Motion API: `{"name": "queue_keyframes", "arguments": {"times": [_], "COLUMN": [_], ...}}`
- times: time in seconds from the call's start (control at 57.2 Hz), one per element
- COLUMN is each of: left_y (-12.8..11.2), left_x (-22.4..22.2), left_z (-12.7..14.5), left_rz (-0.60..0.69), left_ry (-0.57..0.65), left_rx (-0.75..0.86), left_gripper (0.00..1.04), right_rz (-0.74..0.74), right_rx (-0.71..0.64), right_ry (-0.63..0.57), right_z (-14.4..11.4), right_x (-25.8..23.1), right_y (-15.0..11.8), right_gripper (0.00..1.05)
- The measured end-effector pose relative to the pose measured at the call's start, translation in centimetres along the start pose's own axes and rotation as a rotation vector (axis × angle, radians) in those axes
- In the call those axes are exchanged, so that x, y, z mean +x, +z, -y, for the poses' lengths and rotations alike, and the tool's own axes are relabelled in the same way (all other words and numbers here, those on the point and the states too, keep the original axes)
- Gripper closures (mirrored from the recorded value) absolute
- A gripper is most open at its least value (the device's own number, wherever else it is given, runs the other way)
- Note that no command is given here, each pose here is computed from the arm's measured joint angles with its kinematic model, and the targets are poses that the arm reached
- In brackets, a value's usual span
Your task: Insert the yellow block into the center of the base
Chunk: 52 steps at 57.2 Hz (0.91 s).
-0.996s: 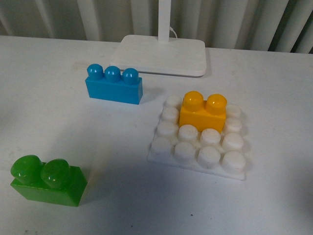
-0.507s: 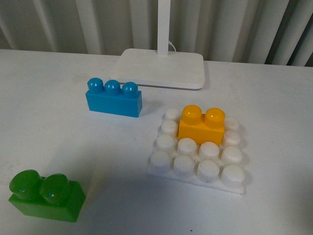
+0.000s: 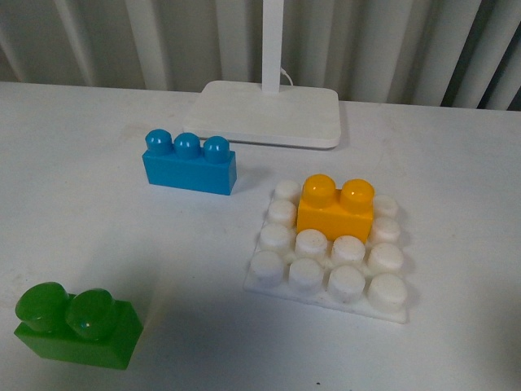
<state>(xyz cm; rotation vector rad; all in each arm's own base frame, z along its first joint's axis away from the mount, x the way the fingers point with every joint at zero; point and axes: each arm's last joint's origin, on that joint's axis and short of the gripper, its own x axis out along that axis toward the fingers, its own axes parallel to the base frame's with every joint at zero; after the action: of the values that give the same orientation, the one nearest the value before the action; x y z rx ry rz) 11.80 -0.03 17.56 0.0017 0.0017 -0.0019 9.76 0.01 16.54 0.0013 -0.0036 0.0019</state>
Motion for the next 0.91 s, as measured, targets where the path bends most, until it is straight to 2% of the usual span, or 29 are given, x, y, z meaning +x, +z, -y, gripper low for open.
{"name": "queue_keyframes", "arguments": {"times": [0.856, 0.908], "left_y": [-0.8, -0.8], "left_x": [-2.1, -2.1], "left_z": [0.0, 0.0], "left_rz": [0.011, 0.011], "left_ry": [0.000, 0.000], "left_rx": [-0.003, -0.004], "left_gripper": [1.01, 0.95], "right_rz": [0.000, 0.000], "right_rx": [0.000, 0.000], "right_ry": [0.000, 0.000], "right_z": [0.0, 0.0], "right_x": [0.0, 0.0], "right_y": [0.0, 0.0], "right_gripper": [0.09, 0.09]}}
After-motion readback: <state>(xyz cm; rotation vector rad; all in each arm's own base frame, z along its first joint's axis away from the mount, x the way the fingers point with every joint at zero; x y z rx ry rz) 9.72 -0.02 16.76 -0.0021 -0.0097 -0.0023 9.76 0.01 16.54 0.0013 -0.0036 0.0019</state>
